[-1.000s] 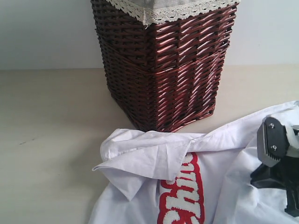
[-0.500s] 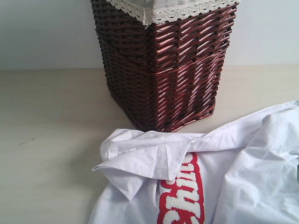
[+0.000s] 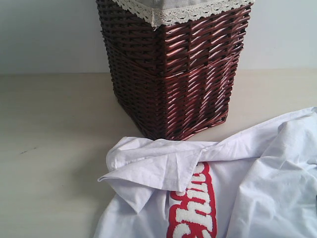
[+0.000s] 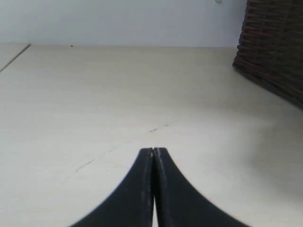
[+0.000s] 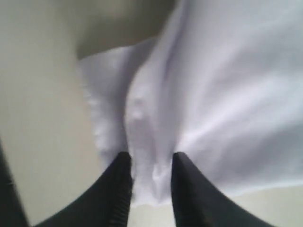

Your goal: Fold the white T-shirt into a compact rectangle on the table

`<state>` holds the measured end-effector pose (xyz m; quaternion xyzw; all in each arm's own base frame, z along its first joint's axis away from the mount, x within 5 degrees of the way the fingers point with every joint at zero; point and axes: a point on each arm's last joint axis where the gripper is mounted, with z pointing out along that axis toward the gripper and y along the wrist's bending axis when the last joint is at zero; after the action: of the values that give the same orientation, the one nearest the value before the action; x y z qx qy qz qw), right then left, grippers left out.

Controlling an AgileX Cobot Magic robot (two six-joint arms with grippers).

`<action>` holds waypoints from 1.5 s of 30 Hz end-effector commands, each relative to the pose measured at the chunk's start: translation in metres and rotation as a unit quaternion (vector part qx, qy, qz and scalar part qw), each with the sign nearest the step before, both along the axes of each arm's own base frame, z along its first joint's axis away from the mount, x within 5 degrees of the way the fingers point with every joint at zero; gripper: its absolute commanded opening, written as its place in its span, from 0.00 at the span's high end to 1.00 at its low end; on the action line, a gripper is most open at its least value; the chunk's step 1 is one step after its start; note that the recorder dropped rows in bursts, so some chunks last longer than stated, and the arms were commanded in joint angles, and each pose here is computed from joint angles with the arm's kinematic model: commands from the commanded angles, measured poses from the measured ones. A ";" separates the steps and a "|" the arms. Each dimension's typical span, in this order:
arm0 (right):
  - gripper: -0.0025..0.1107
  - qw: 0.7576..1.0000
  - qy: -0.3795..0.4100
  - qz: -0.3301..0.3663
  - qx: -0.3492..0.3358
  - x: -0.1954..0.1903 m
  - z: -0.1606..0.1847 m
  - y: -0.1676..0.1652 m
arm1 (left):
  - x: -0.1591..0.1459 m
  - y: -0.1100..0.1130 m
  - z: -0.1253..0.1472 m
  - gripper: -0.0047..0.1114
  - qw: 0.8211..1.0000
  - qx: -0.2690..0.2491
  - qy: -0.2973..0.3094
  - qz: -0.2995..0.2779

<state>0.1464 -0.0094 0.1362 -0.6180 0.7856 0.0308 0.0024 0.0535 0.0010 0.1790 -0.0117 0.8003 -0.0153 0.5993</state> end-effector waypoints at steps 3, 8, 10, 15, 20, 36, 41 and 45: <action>0.98 0.989 -0.140 -0.050 -0.017 0.023 0.004 -0.004 | 0.000 0.000 0.002 0.96 1.000 0.002 -0.008 -0.001; 0.98 0.967 -0.251 -0.017 -0.034 0.036 0.020 -0.006 | 0.000 0.000 0.002 0.96 1.000 0.002 -0.008 -0.001; 0.98 0.960 -0.274 0.019 -0.046 0.038 0.024 -0.006 | 0.000 0.000 0.002 0.96 1.000 0.002 -0.008 -0.001; 0.98 0.958 -0.280 0.039 -0.044 0.038 0.025 -0.005 | 0.000 0.000 0.002 0.96 1.000 0.002 -0.008 -0.001; 0.98 0.976 -0.208 -0.027 0.055 0.027 0.020 0.010 | 0.000 0.000 0.002 0.96 1.000 0.002 -0.008 -0.001; 0.61 0.991 0.066 -0.033 0.115 0.005 0.026 0.020 | 0.000 0.000 0.002 0.96 1.000 0.002 -0.008 -0.001; 0.55 0.994 0.058 -0.054 0.072 0.014 0.033 0.012 | 0.000 0.000 0.002 0.96 1.000 0.002 -0.008 -0.001; 0.55 0.997 0.068 -0.028 0.019 0.014 0.029 0.002 | 0.000 0.000 0.002 0.96 1.000 0.002 -0.008 -0.001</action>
<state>0.1590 -0.0016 0.1664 -0.5826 0.8052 0.1095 -0.0131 0.0535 0.0010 0.1790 -0.0117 0.8003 -0.0153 0.5993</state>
